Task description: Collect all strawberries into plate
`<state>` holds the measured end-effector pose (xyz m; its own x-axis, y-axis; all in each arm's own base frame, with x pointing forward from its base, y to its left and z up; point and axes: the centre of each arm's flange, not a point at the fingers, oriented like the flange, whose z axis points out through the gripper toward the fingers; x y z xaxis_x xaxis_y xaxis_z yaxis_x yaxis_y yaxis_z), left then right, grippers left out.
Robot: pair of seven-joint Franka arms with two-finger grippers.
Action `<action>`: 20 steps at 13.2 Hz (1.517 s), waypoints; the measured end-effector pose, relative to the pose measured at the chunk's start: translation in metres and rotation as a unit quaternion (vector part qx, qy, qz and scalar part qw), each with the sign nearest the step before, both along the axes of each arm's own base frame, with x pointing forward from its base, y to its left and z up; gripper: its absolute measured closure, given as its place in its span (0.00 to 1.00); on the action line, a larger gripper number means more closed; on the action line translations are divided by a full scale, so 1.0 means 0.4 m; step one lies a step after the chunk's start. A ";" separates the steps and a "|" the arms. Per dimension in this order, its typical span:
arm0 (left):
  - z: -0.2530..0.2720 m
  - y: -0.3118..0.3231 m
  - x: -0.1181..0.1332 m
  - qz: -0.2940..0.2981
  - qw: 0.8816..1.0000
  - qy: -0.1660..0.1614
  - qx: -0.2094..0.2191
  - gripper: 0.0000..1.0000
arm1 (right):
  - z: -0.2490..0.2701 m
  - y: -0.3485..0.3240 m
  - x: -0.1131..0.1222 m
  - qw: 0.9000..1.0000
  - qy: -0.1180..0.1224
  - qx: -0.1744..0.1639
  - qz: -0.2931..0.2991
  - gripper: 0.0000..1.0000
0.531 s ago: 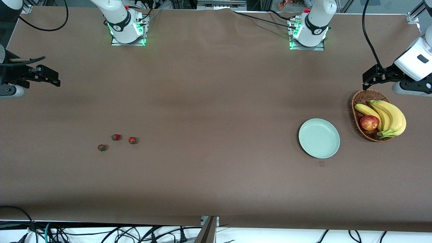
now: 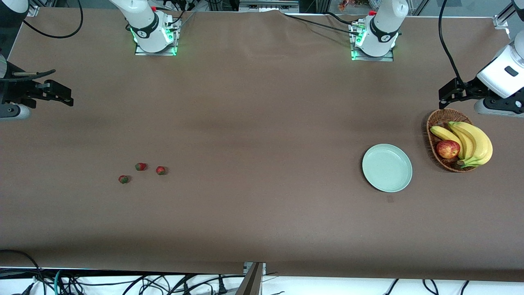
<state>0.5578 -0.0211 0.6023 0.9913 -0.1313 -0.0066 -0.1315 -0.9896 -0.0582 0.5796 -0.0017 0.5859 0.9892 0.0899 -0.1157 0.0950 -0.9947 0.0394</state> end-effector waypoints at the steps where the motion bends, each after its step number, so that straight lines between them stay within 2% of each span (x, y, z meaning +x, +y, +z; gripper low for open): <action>1: 0.000 0.000 0.000 0.000 1.000 0.000 0.000 0.00 | -0.027 0.001 0.019 1.000 0.001 -0.001 0.001 0.00; 5: 0.000 0.000 0.000 0.000 1.000 0.000 0.000 0.00 | -0.192 0.005 0.124 1.000 -0.007 -0.003 0.006 0.00; 7: 0.000 -0.001 0.000 0.000 1.000 0.000 0.000 0.00 | -0.324 0.005 0.183 1.000 -0.003 -0.003 0.008 0.00; 10: -0.001 -0.002 0.000 -0.001 1.000 0.000 0.000 0.00 | -0.504 0.001 0.239 1.000 0.006 -0.004 0.009 0.00; 15: -0.001 -0.002 0.000 -0.001 1.000 0.000 0.000 0.00 | -0.738 -0.016 0.287 1.000 0.004 -0.004 0.007 0.00; 20: -0.001 -0.003 0.000 -0.001 1.000 0.000 0.000 0.00 | -0.940 -0.057 0.296 1.000 0.007 -0.002 -0.001 0.00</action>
